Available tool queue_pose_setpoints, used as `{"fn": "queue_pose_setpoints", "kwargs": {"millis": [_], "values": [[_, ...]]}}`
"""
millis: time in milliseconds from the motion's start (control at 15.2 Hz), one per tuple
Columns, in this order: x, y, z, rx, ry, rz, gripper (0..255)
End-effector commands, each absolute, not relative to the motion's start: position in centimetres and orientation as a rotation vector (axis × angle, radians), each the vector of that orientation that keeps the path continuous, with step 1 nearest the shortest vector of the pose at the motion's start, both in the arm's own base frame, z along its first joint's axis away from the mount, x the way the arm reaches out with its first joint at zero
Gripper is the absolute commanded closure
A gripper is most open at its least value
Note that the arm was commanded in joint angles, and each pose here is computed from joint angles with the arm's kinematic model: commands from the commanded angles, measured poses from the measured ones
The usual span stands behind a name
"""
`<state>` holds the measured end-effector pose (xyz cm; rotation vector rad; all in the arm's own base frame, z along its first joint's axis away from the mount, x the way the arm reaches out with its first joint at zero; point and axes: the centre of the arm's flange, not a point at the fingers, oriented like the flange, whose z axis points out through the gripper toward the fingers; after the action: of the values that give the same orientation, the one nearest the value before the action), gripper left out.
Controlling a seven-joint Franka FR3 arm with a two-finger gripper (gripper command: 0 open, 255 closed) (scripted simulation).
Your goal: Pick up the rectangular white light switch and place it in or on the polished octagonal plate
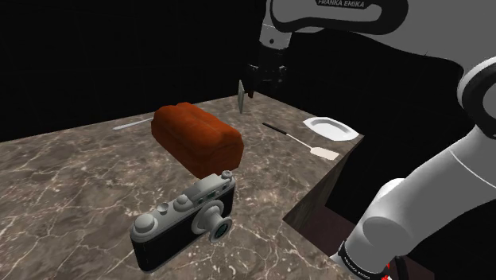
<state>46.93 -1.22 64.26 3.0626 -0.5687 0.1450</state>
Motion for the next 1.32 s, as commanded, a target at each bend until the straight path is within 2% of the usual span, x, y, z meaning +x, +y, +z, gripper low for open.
{"fn": "queue_pose_setpoints", "kwargs": {"millis": [0,528,1254], "values": [[49.5,-1.7,64.4,3.039,-0.693,0.138,0],[59.3,-5.7,64.6,2.908,-1.142,0.109,0],[59.6,-5.8,60.6,2.908,-1.142,0.109,0]]}}
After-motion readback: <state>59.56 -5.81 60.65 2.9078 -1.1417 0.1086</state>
